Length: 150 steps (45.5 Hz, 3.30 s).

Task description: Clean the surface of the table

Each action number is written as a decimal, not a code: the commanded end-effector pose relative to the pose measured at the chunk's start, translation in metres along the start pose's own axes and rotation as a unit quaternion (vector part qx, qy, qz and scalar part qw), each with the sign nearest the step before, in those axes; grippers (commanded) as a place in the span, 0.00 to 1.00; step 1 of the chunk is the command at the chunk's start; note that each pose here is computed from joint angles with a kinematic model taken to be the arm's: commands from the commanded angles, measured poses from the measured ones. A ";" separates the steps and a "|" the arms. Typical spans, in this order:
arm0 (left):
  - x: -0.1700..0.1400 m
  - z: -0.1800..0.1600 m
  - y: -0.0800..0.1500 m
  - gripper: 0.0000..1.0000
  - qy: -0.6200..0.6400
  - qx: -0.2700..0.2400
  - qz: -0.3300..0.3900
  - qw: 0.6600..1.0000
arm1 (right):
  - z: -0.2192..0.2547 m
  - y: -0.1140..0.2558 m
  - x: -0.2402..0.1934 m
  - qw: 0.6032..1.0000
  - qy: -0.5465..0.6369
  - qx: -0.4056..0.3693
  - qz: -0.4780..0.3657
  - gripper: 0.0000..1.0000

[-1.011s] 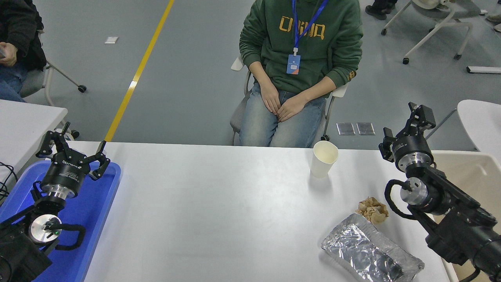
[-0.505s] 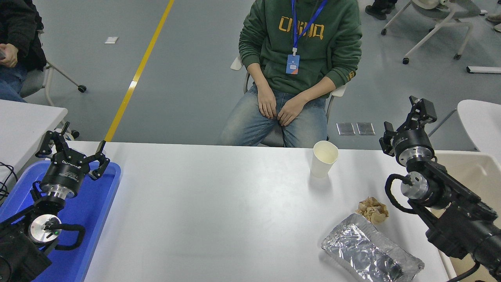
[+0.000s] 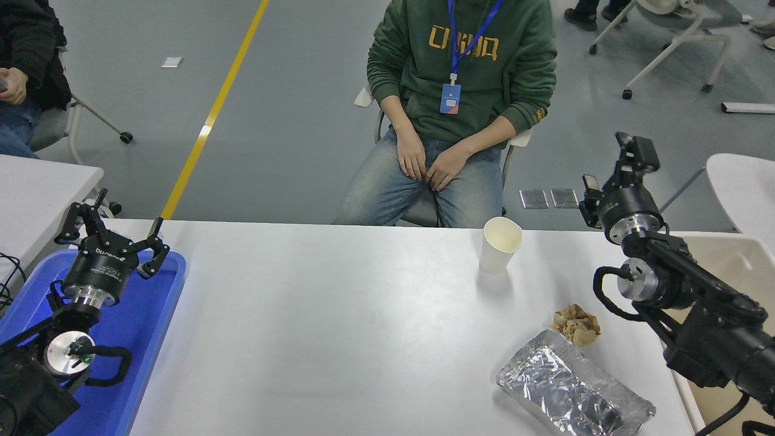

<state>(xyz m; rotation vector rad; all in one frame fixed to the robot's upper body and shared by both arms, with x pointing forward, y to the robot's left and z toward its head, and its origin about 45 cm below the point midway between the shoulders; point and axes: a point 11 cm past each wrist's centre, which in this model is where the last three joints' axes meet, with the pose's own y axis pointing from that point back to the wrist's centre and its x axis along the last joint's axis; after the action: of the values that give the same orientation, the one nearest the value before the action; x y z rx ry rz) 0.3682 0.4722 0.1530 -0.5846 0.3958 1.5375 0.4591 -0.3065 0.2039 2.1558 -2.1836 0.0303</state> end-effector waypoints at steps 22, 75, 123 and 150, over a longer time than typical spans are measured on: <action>0.000 0.000 0.000 1.00 0.000 0.000 0.000 1.000 | 0.039 0.000 -0.004 0.847 0.476 -0.061 -0.230 1.00; 0.000 0.000 0.000 1.00 0.000 0.000 0.000 1.000 | 0.047 -0.022 -0.055 0.676 0.636 -0.083 -0.362 1.00; 0.000 0.000 0.000 1.00 0.000 0.000 0.000 1.000 | 0.073 -0.015 -0.038 0.636 0.678 -0.142 -0.339 0.86; 0.000 0.000 0.000 1.00 0.000 0.000 0.000 1.000 | 0.060 -0.018 -0.042 0.636 0.654 -0.175 -0.370 0.00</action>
<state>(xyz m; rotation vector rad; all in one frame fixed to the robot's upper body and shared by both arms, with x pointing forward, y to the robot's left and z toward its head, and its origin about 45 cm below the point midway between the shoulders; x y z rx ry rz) 0.3683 0.4723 0.1531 -0.5854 0.3954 1.5379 0.4720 -0.2717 0.1322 1.5870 -0.4087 0.7870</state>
